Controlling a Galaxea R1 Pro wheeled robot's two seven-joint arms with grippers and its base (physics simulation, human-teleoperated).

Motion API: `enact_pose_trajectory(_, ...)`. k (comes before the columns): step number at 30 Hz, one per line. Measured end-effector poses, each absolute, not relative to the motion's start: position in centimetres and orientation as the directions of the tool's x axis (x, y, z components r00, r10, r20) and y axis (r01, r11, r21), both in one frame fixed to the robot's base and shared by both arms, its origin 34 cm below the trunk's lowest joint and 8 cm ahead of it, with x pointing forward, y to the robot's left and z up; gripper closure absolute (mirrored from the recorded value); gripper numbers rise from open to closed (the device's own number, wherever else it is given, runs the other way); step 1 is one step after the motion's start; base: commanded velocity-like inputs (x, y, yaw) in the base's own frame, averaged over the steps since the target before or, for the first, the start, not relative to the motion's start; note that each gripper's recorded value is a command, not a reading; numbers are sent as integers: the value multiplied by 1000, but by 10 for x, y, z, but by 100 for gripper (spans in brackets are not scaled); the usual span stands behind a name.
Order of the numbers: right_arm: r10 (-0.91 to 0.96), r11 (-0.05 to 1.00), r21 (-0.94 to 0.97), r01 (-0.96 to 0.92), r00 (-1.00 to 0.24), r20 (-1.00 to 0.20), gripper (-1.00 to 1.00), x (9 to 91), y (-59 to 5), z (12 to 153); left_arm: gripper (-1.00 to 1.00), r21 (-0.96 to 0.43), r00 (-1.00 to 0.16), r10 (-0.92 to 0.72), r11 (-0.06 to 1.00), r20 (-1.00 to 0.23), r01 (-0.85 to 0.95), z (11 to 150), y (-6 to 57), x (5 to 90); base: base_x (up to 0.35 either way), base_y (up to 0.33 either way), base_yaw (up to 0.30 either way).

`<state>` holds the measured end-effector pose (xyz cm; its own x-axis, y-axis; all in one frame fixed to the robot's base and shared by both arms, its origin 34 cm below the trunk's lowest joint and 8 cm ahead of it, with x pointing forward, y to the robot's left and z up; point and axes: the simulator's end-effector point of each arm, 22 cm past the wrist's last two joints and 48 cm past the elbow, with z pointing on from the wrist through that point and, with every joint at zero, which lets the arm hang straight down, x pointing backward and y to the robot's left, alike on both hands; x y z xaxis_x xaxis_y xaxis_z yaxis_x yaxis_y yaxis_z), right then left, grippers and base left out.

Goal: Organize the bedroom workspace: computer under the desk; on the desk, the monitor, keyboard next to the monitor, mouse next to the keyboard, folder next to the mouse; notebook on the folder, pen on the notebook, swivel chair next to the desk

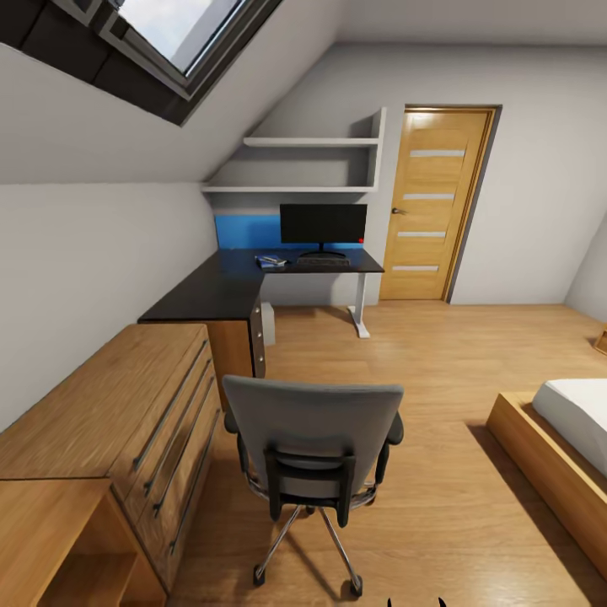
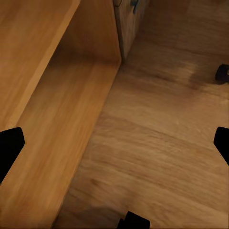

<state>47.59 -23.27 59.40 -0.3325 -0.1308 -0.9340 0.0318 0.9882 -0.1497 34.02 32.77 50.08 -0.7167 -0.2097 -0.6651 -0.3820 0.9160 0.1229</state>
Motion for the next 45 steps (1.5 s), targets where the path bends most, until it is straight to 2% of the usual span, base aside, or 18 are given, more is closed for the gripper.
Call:
enact_pose_trajectory(31,-131,988,-150,32,-331,-934,-100,472,-233,539,-100,108,-715,-219,918,-664,-382,445,316,336,0,0,0)
enact_pose_trajectory(39,-131,988,-150,32,-331,-934,-100,471,-233,524,-100,141,-717,-198,913,-668,-383,432,344,334,0,0,0)
enact_pose_trajectory(45,-131,988,-150,32,-331,-935,-100,469,-233,512,-100,129,-722,-204,917,-662,-377,418,333,332,0,0,0)
